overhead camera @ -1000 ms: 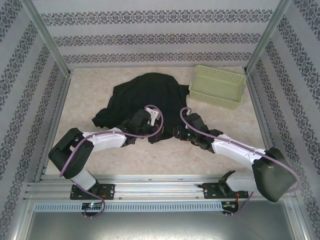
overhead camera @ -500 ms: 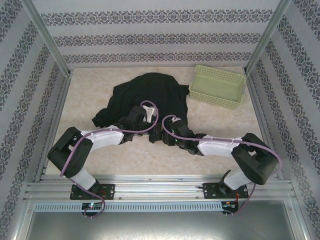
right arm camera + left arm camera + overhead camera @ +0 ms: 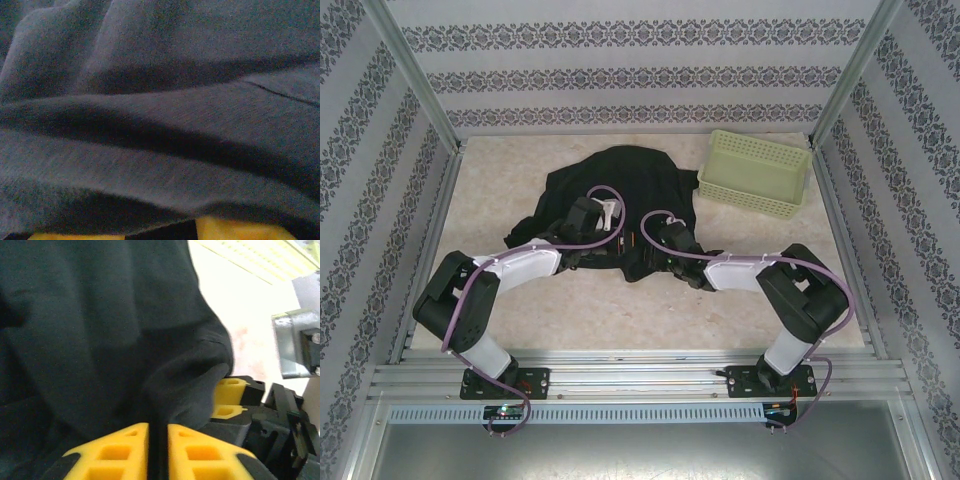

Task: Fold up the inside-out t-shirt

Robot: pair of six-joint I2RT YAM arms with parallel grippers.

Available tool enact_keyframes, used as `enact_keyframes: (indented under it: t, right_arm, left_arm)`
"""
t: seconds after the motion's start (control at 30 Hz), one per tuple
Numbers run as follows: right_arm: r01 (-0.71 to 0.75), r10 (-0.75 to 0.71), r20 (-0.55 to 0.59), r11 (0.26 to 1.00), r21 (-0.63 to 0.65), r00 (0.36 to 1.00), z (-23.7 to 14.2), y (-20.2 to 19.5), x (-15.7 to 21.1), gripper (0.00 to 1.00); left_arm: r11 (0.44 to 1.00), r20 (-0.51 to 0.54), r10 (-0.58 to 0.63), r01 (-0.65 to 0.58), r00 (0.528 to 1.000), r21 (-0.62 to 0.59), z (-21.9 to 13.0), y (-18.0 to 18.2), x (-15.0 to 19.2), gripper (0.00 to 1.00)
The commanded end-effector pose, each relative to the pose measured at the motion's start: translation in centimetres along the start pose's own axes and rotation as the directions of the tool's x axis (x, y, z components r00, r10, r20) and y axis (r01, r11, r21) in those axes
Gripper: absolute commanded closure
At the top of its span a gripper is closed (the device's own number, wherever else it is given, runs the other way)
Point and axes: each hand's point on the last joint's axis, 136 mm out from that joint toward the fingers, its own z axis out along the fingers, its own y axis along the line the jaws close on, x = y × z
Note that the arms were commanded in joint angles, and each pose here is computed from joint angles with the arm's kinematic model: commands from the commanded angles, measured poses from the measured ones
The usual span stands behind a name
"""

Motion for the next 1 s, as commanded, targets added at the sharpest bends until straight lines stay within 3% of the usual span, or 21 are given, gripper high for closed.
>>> enact_keyframes:
  t: [0.0, 0.23, 0.4, 0.57, 0.7, 0.8, 0.97]
  right_arm:
    - [0.012, -0.012, 0.0, 0.998, -0.062, 1.0, 0.2, 2.2, -1.0, 0.6]
    - [0.035, -0.037, -0.022, 0.995, -0.098, 0.999, 0.2, 4.2, -1.3, 0.56]
    - [0.058, -0.062, -0.051, 0.995, -0.076, 0.997, 0.8, 4.7, -1.1, 0.54]
    - [0.054, -0.057, -0.067, 0.997, -0.057, 0.996, 0.9, 4.4, -0.8, 0.56]
    - [0.054, -0.058, -0.08, 0.997, -0.052, 0.995, 0.8, 4.2, -0.4, 0.58]
    - [0.055, -0.061, -0.085, 0.997, -0.062, 0.995, 0.4, 4.5, 0.0, 0.58]
    - [0.052, -0.059, -0.087, 0.995, -0.086, 0.994, -0.2, 5.3, 0.9, 0.58]
  left_arm:
    - [0.986, -0.07, 0.04, -0.051, 0.997, -0.16, -1.4, 2.9, 1.6, 0.74]
    - [0.972, -0.032, 0.187, -0.19, 0.982, -0.137, -4.7, 0.3, 4.6, 0.51]
    - [0.967, -0.047, 0.207, -0.211, 0.977, -0.145, -4.0, 0.2, 6.1, 0.4]
    - [0.95, -0.079, 0.17, -0.184, 0.982, -0.253, -2.4, 2.4, 5.9, 0.49]
    - [0.94, -0.088, 0.115, -0.137, 0.99, -0.314, -1.7, 4.2, 5.5, 0.62]
    - [0.942, -0.074, 0.06, -0.081, 0.995, -0.326, -1.6, 5.1, 5.1, 0.78]
    - [0.961, -0.064, 0.029, -0.045, 0.998, -0.272, -1.2, 4.6, 4.9, 0.91]
